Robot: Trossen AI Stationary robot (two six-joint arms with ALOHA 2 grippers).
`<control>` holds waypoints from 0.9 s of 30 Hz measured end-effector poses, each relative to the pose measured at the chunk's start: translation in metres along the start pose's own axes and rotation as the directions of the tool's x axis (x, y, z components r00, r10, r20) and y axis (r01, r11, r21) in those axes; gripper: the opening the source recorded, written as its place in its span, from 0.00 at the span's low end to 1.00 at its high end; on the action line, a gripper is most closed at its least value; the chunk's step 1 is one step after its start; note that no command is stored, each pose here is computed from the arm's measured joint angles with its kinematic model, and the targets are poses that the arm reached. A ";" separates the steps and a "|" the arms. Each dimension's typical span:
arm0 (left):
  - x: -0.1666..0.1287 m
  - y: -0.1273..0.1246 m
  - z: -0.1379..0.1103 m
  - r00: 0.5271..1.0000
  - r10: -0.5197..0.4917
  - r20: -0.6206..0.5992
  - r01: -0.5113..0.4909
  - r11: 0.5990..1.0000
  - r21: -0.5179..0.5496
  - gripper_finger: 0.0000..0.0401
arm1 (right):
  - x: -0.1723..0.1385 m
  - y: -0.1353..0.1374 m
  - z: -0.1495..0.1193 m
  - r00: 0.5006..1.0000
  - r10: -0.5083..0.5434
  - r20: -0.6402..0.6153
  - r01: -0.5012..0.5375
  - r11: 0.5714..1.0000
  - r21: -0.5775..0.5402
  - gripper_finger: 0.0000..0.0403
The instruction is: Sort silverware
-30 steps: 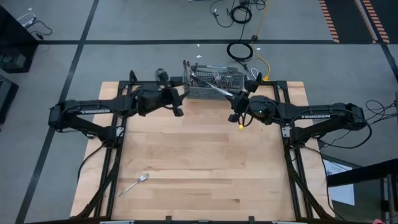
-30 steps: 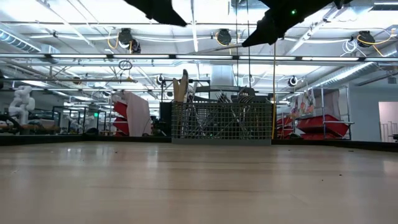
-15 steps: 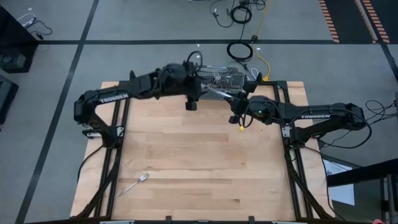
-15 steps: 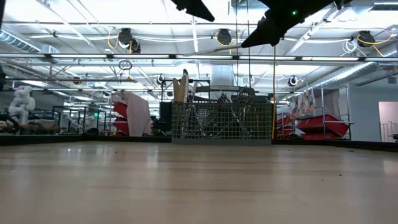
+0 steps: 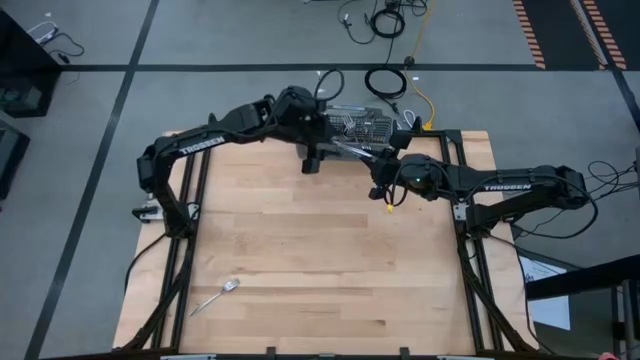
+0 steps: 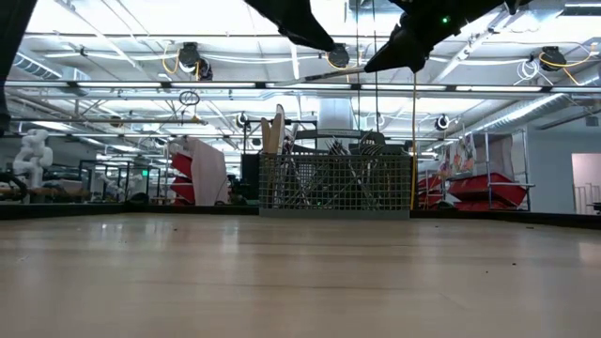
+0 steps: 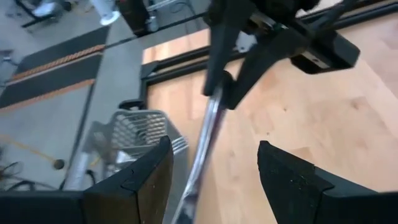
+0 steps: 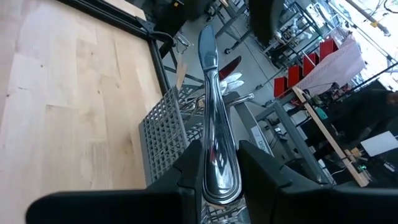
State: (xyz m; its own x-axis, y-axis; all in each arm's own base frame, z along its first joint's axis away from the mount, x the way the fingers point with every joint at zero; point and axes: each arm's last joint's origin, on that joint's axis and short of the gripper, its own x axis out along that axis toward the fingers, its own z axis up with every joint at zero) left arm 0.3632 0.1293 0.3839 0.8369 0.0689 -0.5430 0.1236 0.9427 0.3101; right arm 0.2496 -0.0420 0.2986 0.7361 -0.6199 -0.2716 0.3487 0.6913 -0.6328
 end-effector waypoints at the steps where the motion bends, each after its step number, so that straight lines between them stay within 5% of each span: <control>1: 0.004 0.000 -0.001 1.000 -0.014 -0.001 0.014 1.000 0.001 0.58 | 0.000 0.000 0.000 1.000 0.000 0.000 0.000 1.000 -0.006 0.15; 19: 0.035 0.010 -0.022 0.997 -0.020 -0.074 0.026 0.997 0.071 0.56 | 0.000 0.001 0.001 0.999 0.038 0.023 -0.037 0.998 -0.053 0.15; 27: 0.040 0.016 -0.031 0.995 -0.078 -0.063 0.081 0.996 0.043 0.26 | 0.000 0.001 0.001 0.999 0.034 0.022 -0.032 0.996 -0.081 0.15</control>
State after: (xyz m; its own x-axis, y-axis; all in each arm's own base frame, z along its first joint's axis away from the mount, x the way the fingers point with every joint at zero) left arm 0.3821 0.1571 0.3428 0.7896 0.0157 -0.6134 0.2133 0.9303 0.2984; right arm 0.2503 -0.0411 0.2985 0.7599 -0.5880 -0.2771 0.2768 0.6784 -0.6806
